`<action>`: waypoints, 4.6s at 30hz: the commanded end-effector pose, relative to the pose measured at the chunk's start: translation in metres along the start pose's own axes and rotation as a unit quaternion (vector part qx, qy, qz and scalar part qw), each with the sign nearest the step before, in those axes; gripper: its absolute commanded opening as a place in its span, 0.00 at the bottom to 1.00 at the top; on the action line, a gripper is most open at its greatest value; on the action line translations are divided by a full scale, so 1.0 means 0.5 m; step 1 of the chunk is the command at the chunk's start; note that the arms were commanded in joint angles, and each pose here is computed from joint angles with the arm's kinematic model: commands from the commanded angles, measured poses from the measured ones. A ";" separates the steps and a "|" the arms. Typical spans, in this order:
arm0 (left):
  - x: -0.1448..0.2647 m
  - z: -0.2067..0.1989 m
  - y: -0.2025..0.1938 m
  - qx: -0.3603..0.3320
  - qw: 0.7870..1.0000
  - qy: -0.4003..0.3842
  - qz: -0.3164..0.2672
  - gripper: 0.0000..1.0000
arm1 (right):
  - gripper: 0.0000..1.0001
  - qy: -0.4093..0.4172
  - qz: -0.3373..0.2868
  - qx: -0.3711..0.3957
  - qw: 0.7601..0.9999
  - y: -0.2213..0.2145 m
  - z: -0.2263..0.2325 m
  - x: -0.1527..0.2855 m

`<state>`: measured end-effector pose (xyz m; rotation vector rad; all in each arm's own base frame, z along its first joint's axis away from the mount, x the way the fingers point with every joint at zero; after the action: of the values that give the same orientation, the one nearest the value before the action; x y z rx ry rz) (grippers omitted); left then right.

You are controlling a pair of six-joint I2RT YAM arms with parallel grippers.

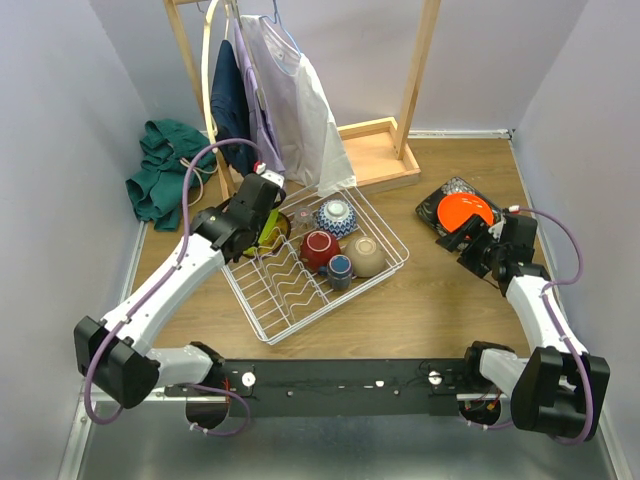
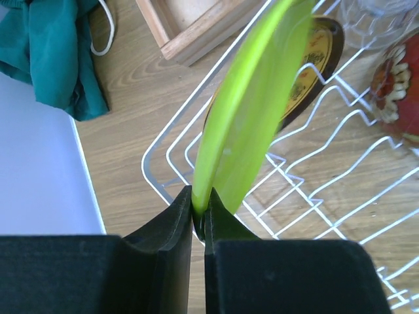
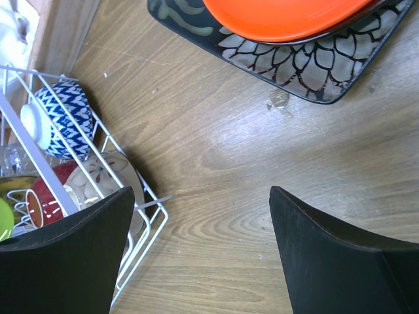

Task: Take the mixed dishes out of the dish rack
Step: Pick up the plate from the dish rack, then place the plate at the center of the board.

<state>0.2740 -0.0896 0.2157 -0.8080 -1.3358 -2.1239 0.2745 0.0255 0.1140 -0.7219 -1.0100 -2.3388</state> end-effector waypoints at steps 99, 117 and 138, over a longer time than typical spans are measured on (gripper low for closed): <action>0.079 0.082 -0.040 0.251 0.960 -0.069 -0.104 0.99 | 0.01 -0.072 -0.105 -0.145 0.981 0.286 -0.070 -0.070; 0.071 0.070 -0.037 0.247 0.960 -0.085 -0.100 0.99 | 0.65 -0.149 -0.044 -0.135 0.979 0.245 -0.159 -0.123; 0.037 0.068 -0.026 0.217 0.971 -0.083 -0.060 0.99 | 0.91 -0.115 -0.054 -0.044 0.991 0.176 -0.047 -0.026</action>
<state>0.2570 -0.0571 0.2252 -0.7318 -1.9225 -1.7384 0.3420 -0.0641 0.1314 -1.0634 -1.0156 -2.4961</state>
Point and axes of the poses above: each gripper's point midway between its finger pads, its own x axis back along the fingers, its own z axis along the line the jaws close on, y = z × x, the point moved 2 cm from there along x, back along the fingers, and after that the axes turned 2 degrees about x, right-handed, at the moved point
